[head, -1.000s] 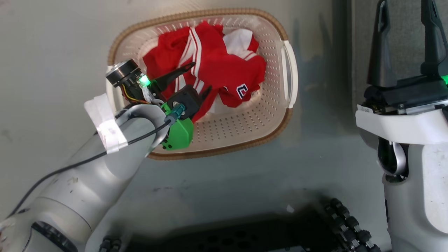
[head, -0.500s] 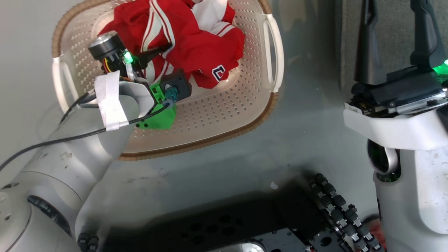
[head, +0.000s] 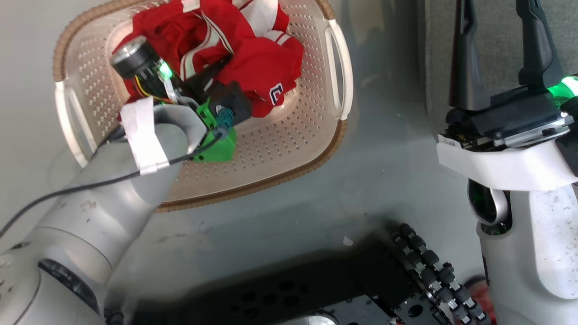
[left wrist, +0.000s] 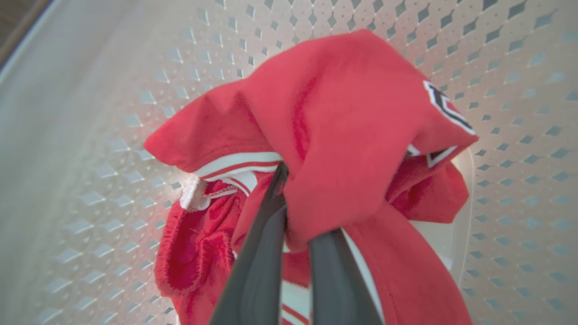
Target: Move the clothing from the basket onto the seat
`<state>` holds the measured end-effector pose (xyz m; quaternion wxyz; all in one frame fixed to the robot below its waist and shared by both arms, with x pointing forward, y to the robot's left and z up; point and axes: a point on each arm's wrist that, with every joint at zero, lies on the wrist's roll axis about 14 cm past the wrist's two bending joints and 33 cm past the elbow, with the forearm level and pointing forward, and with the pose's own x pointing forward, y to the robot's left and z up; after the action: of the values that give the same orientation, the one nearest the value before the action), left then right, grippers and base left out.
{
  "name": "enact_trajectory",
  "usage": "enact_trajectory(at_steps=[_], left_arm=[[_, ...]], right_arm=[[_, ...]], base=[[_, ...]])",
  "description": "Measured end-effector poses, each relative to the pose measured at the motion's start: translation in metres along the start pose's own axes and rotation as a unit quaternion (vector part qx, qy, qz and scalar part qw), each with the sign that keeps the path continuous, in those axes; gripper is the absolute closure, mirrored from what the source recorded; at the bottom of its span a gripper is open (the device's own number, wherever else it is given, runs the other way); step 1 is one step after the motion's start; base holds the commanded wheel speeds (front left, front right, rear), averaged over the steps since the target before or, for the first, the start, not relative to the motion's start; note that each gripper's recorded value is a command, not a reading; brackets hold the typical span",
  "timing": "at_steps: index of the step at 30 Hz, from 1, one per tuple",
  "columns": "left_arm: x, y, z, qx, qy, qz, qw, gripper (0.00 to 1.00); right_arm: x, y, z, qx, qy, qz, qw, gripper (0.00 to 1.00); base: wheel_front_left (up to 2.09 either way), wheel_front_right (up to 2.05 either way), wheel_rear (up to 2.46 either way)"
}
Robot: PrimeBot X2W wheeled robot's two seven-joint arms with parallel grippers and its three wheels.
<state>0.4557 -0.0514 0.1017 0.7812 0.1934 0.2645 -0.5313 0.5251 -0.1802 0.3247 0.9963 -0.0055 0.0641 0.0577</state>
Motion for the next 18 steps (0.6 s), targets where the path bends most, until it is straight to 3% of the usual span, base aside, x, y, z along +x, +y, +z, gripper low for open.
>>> enact_trajectory(at_steps=[5, 11, 14, 18], left_arm=[[-0.017, -0.005, 0.025, -0.028, -0.022, 0.016, 0.999, 1.0], [-0.055, -0.002, 0.058, -0.102, -0.055, 0.068, 0.991, 1.0], [-0.079, 0.001, 0.074, -0.145, -0.076, 0.098, 0.982, 1.0], [-0.118, 0.011, 0.092, -0.224, -0.108, 0.148, 0.957, 1.0]], right_arm=[[-0.002, 0.002, 0.02, 0.0, -0.016, 0.0, 1.0, 0.0], [-0.02, 0.007, 0.042, 0.007, -0.019, 0.0, 1.0, 0.0], [-0.032, 0.011, 0.054, 0.013, -0.022, 0.001, 1.0, 0.0], [-0.052, 0.013, 0.074, 0.021, -0.03, -0.003, 0.999, 0.0]], base=[[0.0, 0.0, 0.0], [0.0, 0.0, 0.0], [0.0, 0.0, 0.0], [0.0, 0.0, 0.0]])
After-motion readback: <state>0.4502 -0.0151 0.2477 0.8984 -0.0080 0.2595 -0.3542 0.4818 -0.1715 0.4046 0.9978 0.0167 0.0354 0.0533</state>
